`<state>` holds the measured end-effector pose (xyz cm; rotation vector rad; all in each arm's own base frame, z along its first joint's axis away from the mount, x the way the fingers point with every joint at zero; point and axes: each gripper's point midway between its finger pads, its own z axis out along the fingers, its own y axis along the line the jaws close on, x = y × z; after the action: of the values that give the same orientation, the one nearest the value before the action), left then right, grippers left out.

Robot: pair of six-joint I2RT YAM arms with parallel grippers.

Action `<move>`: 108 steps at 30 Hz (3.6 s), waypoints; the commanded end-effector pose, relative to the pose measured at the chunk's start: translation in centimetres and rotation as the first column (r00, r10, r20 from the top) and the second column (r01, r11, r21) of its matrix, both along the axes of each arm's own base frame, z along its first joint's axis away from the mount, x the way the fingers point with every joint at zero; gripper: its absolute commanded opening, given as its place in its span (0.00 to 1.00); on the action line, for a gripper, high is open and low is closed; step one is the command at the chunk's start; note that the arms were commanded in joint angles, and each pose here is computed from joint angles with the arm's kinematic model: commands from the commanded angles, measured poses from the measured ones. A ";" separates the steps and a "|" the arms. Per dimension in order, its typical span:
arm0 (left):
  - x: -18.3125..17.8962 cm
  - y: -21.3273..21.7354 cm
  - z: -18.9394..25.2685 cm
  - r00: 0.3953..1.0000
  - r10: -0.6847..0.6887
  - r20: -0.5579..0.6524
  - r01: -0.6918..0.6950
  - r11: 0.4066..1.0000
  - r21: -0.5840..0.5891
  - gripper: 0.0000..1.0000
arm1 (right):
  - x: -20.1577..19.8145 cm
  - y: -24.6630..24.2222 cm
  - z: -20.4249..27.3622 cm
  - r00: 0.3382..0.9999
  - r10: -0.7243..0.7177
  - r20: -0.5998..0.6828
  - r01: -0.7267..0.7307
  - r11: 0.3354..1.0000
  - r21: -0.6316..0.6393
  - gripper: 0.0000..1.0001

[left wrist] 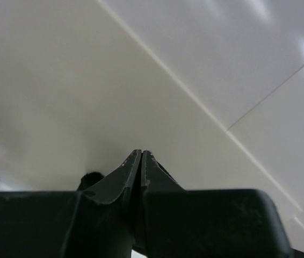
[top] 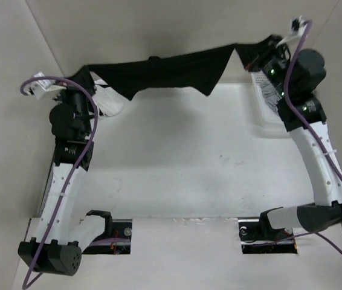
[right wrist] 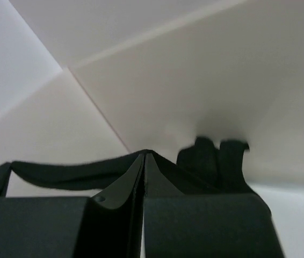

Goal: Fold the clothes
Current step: Fold the tank top

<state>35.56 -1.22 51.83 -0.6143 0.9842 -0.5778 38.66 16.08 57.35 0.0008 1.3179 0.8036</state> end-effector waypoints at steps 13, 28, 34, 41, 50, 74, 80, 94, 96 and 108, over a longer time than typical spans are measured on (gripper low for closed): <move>-12.4 -1.0 -31.0 0.828 -0.105 -0.551 0.086 0.994 -0.061 0.02 | -15.1 2.7 -35.3 0.862 0.168 -0.479 -0.164 0.985 0.051 0.00; -16.8 0.4 -29.9 0.812 -0.109 -0.573 0.023 0.988 -0.155 0.02 | -26.1 4.6 -36.4 0.747 0.228 -0.625 -0.238 0.969 0.068 0.00; -8.8 -1.2 -26.5 0.871 -0.130 -0.473 0.046 0.982 -0.184 0.02 | -14.7 5.3 -33.4 0.865 -0.014 -0.501 -0.055 0.991 -0.121 0.00; 1.7 -1.7 -24.4 0.893 -0.069 -0.445 -0.010 0.985 -0.172 0.02 | -1.2 4.7 -29.7 0.901 -0.015 -0.434 0.020 1.000 0.007 0.00; 13.9 -0.5 -24.9 0.890 -0.005 -0.455 -0.070 0.987 -0.148 0.02 | 11.8 2.8 -30.6 0.876 -0.045 -0.480 0.076 0.996 0.047 0.00; 2.0 -5.3 -40.8 0.723 -0.125 -0.679 0.080 0.992 -0.098 0.38 | 2.7 8.2 -41.9 0.781 0.015 -0.624 0.016 0.999 0.043 0.01; 0.5 -3.3 -44.2 0.683 -0.213 -0.699 0.073 0.972 -0.225 0.47 | -1.7 7.4 -43.7 0.774 -0.002 -0.634 0.016 1.000 0.017 0.23; 2.2 -1.5 -48.8 0.688 -0.304 -0.659 0.005 0.910 -0.415 0.31 | -2.8 5.4 -47.5 0.725 -0.021 -0.688 0.041 0.999 0.013 0.41; 2.3 -1.6 -49.2 0.687 -0.314 -0.656 0.008 0.905 -0.424 0.25 | -2.7 5.0 -47.8 0.723 -0.033 -0.690 0.055 0.998 0.010 0.41; 2.8 -0.8 -48.3 0.728 -0.300 -0.617 0.008 0.903 -0.430 0.06 | -1.6 2.5 -51.2 0.646 -0.109 -0.755 0.160 0.987 -0.006 0.56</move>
<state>38.17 -2.30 2.39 -1.1969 1.6871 -0.7190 35.99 18.90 5.85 0.4970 2.1019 0.7296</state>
